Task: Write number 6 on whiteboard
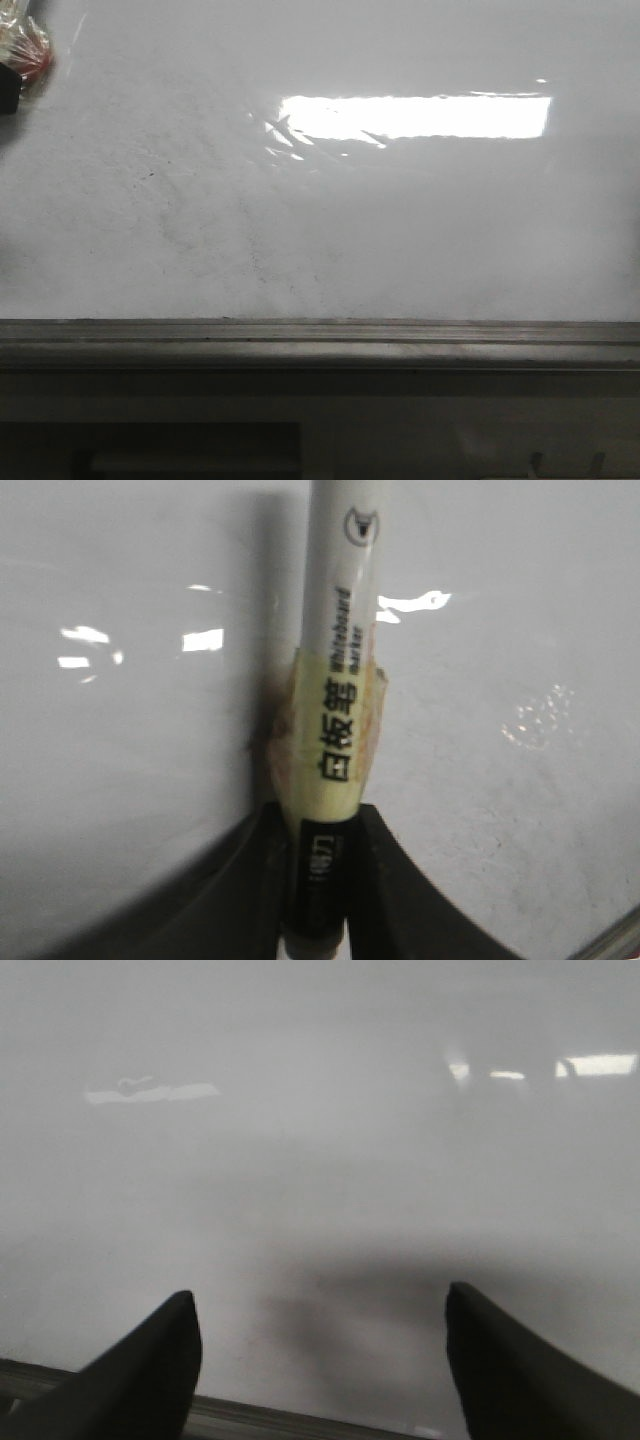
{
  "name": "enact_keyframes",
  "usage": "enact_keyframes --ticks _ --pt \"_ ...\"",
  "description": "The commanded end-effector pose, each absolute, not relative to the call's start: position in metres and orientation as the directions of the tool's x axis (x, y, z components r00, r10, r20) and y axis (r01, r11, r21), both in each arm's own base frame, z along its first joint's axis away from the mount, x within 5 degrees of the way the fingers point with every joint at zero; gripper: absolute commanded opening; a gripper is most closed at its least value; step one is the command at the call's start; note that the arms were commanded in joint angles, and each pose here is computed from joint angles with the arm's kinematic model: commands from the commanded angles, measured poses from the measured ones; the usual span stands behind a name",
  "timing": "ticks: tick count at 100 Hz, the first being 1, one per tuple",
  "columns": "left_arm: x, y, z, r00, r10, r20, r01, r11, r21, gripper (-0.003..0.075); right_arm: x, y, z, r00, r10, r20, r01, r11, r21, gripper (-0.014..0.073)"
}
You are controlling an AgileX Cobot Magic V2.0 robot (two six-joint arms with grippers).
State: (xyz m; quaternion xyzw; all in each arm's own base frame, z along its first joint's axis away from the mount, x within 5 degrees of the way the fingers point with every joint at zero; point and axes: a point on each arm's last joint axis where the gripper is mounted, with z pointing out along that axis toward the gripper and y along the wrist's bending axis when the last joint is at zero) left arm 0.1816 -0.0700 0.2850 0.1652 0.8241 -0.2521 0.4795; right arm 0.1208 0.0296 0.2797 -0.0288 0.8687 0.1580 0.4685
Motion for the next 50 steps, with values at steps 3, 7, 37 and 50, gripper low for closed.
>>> enact_keyframes --ticks 3,7,37,50 --pt "0.174 -0.079 0.309 -0.408 0.109 -0.907 0.643 0.74 -0.2 -0.002 0.126 0.032 0.298 -0.524 0.069 -0.849 -0.25 0.94 0.231 0.0467" --pt "0.172 -0.082 0.311 -0.394 0.154 -0.906 0.678 0.715 -0.173 -0.002 0.127 0.036 0.302 -0.536 0.038 -0.843 -0.299 0.926 0.232 0.0467" --pt "0.152 -0.118 0.316 -0.253 0.375 -0.892 0.853 0.521 -0.022 -0.002 0.149 0.075 0.344 -0.554 -0.058 -0.83 -0.671 0.621 0.405 0.0468" --pt "0.147 -0.136 0.312 -0.224 0.402 -0.888 0.882 0.47 -0.009 -0.002 0.167 0.084 0.352 -0.588 -0.102 -0.803 -0.707 0.548 0.448 0.0468"
